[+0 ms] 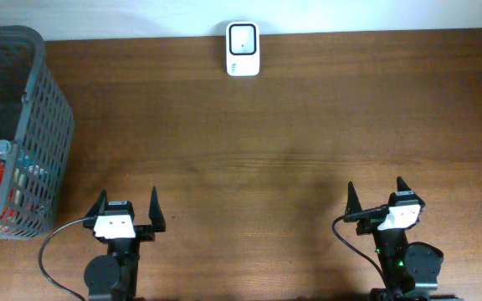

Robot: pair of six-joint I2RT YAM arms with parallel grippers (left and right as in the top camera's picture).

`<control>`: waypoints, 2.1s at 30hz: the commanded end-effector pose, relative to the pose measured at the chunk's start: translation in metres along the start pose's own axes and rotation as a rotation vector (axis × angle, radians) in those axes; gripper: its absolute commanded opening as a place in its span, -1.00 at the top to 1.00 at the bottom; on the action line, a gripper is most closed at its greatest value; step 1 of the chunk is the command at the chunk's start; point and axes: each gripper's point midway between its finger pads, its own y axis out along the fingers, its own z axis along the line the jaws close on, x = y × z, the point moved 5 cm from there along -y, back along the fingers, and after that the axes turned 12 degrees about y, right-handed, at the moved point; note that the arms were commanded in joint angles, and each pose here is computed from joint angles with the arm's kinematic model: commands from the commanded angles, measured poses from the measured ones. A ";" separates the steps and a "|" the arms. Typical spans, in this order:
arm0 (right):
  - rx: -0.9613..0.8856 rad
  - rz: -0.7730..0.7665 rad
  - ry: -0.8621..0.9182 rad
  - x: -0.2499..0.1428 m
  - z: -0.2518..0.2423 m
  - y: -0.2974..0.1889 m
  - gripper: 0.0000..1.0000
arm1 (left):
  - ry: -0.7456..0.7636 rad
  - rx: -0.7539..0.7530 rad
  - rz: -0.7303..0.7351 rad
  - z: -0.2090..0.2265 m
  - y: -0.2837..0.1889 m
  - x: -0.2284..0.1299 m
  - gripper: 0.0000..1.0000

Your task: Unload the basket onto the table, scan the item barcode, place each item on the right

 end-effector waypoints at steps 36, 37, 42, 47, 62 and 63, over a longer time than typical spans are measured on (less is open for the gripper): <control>-0.016 0.004 0.005 -0.003 -0.003 0.000 -0.97 | 0.166 -0.212 -0.870 -0.018 -0.070 0.147 -0.98; -0.016 0.004 0.005 -0.003 -0.003 0.000 -0.97 | 0.174 -0.197 -0.875 -0.015 -0.072 0.153 -0.98; -0.016 0.005 0.005 -0.003 -0.003 0.000 -0.97 | 0.197 -0.197 -0.697 -0.005 -0.061 0.186 -0.98; -0.016 0.005 0.005 -0.003 -0.003 0.000 -0.97 | 0.127 -0.490 -0.268 -0.016 -0.021 0.223 -0.98; -0.016 0.004 0.005 -0.003 -0.003 0.000 -0.97 | -0.088 -0.462 0.476 0.010 0.122 0.256 -0.98; -0.016 0.004 0.005 -0.003 -0.003 0.000 -0.97 | -0.096 -0.453 0.481 0.010 0.126 0.255 -0.98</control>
